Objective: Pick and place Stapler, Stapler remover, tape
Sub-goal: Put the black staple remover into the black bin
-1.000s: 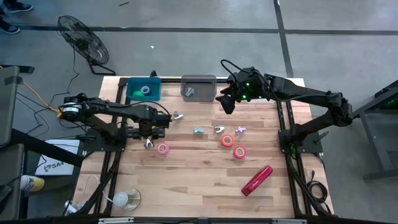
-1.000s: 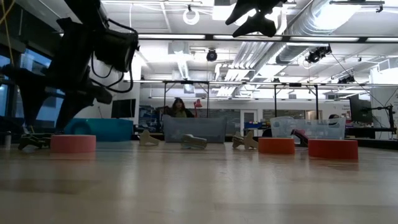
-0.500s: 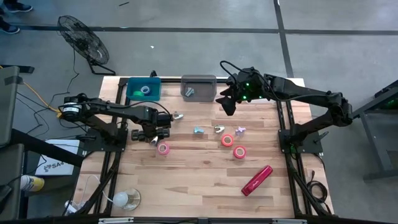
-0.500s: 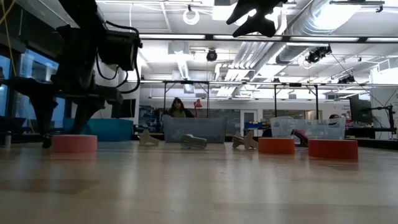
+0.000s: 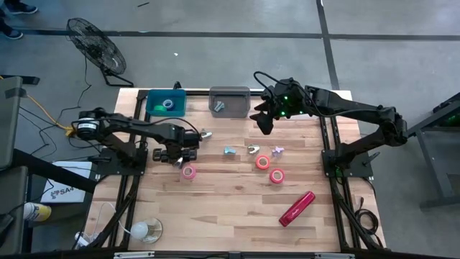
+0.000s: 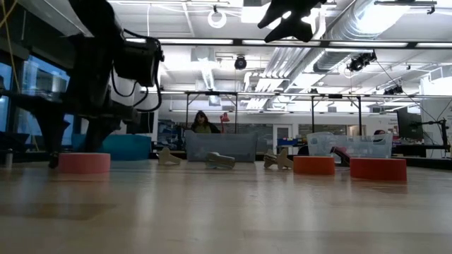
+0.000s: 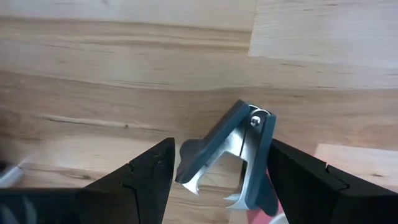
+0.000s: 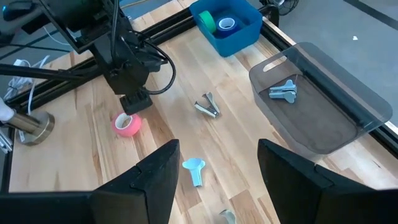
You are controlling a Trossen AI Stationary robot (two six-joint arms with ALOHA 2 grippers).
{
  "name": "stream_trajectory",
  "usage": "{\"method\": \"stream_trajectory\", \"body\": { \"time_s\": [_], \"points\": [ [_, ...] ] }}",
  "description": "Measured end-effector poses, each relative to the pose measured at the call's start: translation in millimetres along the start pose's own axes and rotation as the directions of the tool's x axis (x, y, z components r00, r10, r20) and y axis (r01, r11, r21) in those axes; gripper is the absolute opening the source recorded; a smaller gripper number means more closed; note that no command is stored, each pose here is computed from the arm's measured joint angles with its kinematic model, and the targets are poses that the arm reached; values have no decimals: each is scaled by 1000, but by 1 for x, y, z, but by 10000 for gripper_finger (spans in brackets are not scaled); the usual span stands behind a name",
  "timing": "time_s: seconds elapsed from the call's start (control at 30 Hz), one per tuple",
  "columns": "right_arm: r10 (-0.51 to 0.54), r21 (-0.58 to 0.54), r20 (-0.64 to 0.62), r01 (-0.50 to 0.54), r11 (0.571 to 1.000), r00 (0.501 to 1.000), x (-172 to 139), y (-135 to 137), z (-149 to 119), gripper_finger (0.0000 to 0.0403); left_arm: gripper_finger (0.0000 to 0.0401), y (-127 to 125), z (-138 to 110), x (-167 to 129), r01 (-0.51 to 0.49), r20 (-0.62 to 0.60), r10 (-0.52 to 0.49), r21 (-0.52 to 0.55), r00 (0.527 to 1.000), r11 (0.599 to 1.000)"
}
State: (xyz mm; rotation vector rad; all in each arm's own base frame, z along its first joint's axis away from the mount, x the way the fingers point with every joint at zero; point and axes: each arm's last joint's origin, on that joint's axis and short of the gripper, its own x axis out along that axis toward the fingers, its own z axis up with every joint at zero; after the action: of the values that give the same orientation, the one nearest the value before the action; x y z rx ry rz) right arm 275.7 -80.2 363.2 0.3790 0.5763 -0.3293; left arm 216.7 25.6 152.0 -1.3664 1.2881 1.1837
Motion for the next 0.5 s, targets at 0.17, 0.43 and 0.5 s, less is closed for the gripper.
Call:
{"method": "stream_trajectory", "body": {
  "time_s": [0.17,0.43,0.5],
  "points": [
    [-4,-5,-12,4,1000,1000,0,0,-1,209,241,-2,0,6,-30,-24,31,35,999,999],
    [-5,-9,-17,5,1000,1000,0,-1,-2,209,203,-3,1,7,-29,-32,31,49,999,998],
    [-5,-10,-17,5,1000,1000,0,0,-2,209,178,-3,0,8,-30,-36,31,51,999,998]
  ]
}}
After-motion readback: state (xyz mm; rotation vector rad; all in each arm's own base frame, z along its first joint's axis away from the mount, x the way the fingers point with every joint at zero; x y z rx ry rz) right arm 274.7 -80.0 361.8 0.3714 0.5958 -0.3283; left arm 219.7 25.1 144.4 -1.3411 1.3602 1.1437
